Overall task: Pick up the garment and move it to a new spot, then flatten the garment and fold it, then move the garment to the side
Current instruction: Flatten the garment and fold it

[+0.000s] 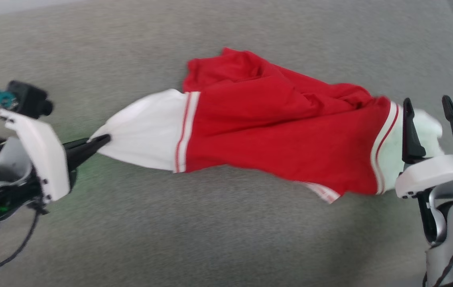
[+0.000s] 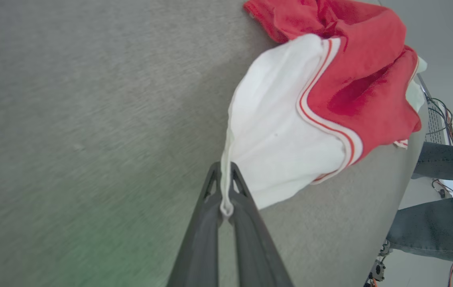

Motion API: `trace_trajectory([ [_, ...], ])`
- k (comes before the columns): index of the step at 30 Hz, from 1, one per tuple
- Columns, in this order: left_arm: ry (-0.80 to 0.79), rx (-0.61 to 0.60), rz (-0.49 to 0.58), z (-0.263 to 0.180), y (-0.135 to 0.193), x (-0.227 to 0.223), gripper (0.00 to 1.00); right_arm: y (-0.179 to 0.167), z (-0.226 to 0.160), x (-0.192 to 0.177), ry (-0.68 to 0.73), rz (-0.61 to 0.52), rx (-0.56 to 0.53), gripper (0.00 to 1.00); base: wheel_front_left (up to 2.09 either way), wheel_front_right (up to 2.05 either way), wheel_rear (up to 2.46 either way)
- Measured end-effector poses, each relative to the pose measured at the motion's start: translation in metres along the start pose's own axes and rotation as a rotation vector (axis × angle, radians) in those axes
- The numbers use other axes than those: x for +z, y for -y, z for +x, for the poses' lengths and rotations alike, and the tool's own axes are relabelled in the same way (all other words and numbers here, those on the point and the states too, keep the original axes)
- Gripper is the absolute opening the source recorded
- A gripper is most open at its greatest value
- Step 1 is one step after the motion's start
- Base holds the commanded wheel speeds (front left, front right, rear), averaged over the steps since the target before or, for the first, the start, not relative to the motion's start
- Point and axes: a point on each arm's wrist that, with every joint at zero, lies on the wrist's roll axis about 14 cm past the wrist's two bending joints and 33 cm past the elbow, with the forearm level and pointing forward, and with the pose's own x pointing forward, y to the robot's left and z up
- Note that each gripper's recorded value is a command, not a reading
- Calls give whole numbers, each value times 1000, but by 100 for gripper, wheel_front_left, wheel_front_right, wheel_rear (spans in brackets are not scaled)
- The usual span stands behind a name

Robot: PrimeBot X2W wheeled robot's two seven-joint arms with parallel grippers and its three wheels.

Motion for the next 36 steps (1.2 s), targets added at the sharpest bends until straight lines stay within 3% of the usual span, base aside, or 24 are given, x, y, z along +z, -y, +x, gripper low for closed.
trace_trajectory([
  [8, 30, 283, -162, -85, -75, -40, 0, -66, 17, 25, 39, -15, 169, 100, 0, 0, 0],
  [13, 26, 399, -228, -115, -99, -68, 0, -89, 16, 35, 48, -36, 227, 100, 0, 0, 0],
  [17, 68, 414, -252, -116, -100, -71, 0, -103, 13, 41, 52, -60, 266, 100, 0, 0, 0],
  [18, 79, 419, -228, -115, -99, -70, 5, -108, 12, 43, 55, -64, 281, 100, 0, 0, 0],
  [19, 98, 422, -215, -115, -99, -68, 17, -111, 10, 43, 51, -65, 290, 100, 0, 0, 0],
  [20, 134, 426, -197, -115, -97, -65, 54, -118, 6, 44, 45, -68, 313, 100, 0, 0, 0],
  [21, 152, 430, -185, -116, -97, -64, 100, -122, 5, 45, 45, -72, 325, 100, 0, 0, 0],
  [27, 246, 474, -109, -123, -98, -73, 100, -145, -15, 33, -30, -127, 437, 100, 0, 0, 0],
  [34, 382, 545, -46, -135, -101, -78, 100, -154, -58, -14, -284, -275, 649, 100, 0, 0, 0],
  [36, 457, 566, -41, -139, -100, -61, 100, -154, -73, -25, -361, -315, 712, 100, 0, 0, 0],
])
